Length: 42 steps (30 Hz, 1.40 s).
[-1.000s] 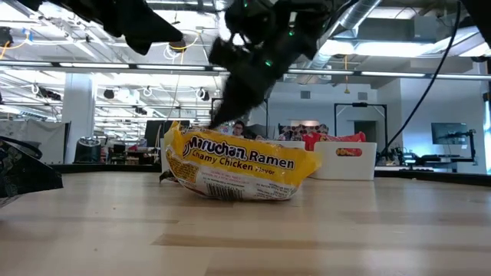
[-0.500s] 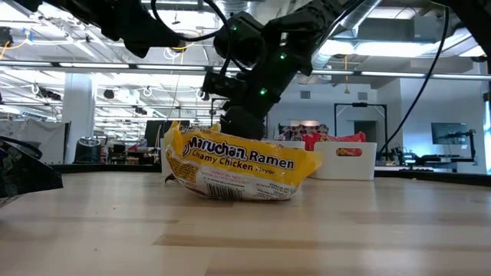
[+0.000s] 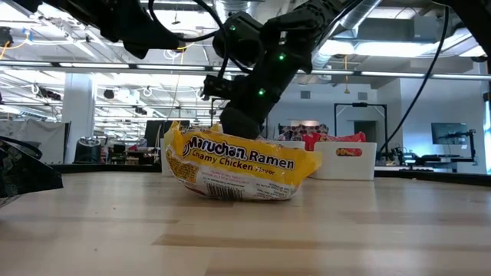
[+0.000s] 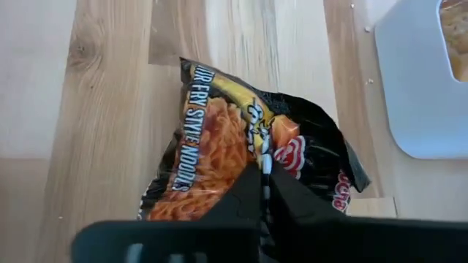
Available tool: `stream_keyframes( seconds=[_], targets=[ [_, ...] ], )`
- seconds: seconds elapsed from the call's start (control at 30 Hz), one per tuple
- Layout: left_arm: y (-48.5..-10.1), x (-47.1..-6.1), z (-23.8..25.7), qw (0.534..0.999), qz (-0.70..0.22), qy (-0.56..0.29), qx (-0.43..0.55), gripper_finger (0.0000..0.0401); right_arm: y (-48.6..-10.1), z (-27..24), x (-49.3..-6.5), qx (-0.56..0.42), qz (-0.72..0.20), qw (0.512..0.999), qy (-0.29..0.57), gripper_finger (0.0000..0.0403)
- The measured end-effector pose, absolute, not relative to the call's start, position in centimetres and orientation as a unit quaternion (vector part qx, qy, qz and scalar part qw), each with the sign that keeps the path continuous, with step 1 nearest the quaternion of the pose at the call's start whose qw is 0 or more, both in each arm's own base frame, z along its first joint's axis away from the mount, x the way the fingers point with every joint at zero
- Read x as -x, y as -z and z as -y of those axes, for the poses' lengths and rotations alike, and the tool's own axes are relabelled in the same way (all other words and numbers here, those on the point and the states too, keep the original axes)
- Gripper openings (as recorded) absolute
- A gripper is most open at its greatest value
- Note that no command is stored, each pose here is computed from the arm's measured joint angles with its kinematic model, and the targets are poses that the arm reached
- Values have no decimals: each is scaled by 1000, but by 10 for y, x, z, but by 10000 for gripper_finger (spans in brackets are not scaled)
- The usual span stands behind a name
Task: Sort Maruchan noodles
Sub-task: Put the black noodle pack into the middle white bin
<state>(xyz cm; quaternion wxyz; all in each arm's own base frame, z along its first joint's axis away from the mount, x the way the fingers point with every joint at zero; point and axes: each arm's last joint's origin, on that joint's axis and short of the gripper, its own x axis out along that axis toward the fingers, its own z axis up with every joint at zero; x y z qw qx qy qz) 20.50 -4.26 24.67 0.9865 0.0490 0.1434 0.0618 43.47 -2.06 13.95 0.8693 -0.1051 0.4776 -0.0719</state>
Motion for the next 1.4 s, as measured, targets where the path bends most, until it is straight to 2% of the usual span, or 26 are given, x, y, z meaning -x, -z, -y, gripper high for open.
stream_keyframes(
  seconds=[0.27, 0.43, 0.73, 0.9, 1.13, 1.4],
  targets=[
    [-247, -205, 43, 986, -144, -61, -49, 0, -163, -4, -421, 168, -491, 852, 70, 5],
    [-246, -205, 43, 986, -146, -61, -50, 0, -207, -17, -408, 249, -459, 845, 113, 4],
    [-246, -205, 43, 986, -147, -61, -50, 0, -258, 21, -390, 379, -452, 786, 186, 4],
    [-246, -205, 43, 986, -149, -61, -51, 0, -256, 60, -387, 438, -491, 732, 173, 5],
    [-245, -204, 42, 985, -153, -61, -52, 0, -235, 102, -384, 476, -558, 665, 140, 6],
    [-245, -204, 42, 985, -153, -61, -55, 0, -208, 119, -388, 481, -590, 639, 107, 7]
  ],
)
